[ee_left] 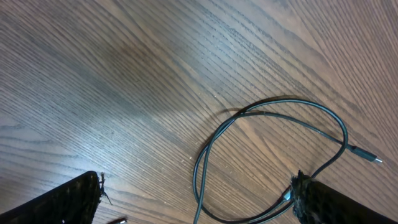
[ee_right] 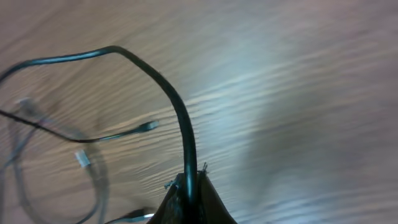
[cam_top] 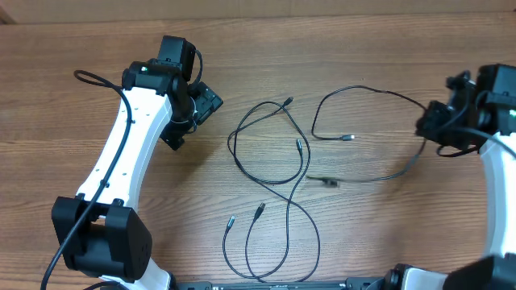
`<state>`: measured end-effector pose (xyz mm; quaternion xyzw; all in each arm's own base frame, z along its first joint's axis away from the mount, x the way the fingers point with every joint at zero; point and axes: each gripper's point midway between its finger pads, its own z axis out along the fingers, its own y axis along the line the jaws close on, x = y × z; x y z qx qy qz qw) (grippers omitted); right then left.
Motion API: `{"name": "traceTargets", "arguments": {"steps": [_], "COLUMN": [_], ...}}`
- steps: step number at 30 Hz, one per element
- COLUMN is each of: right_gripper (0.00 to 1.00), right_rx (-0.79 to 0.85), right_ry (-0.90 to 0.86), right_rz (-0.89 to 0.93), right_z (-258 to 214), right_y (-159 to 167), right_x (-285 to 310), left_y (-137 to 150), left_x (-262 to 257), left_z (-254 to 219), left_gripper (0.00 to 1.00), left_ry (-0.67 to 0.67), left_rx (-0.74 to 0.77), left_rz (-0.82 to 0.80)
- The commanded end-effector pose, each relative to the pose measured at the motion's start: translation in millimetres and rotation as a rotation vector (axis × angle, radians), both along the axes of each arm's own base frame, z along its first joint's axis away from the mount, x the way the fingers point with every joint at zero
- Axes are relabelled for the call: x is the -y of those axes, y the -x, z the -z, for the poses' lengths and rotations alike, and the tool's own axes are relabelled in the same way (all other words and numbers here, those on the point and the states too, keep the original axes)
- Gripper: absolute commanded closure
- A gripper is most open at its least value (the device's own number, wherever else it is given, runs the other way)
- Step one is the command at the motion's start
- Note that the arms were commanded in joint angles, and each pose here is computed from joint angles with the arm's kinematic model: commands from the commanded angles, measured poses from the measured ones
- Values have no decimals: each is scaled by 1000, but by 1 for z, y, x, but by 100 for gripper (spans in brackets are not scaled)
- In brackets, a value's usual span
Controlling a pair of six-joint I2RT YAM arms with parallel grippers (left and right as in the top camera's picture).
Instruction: Untangle cables
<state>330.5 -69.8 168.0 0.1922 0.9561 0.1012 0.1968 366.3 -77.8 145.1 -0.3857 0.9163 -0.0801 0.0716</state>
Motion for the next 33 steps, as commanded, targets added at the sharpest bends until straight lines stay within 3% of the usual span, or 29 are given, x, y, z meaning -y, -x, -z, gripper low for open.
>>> {"name": "traceTargets", "arguments": {"steps": [1, 9, 19, 33], "right_gripper": [96, 96, 96, 95], "right_rx": [-43, -49, -19, 10], "right_ry": [70, 198, 256, 268], "right_rz": [115, 407, 672, 878], "right_z": [9, 5, 3, 40], "right_y": [12, 50, 91, 115], "right_x": [45, 145, 223, 303], "left_y": [-1, -1, -1, 0], "left_x": [3, 3, 3, 3], "left_z": [-7, -8, -7, -7], "left_gripper": [0, 0, 0, 0], "left_ry": [-10, -14, -13, -14], "left_rx": [28, 31, 30, 26], "left_rz": [32, 32, 32, 32]}}
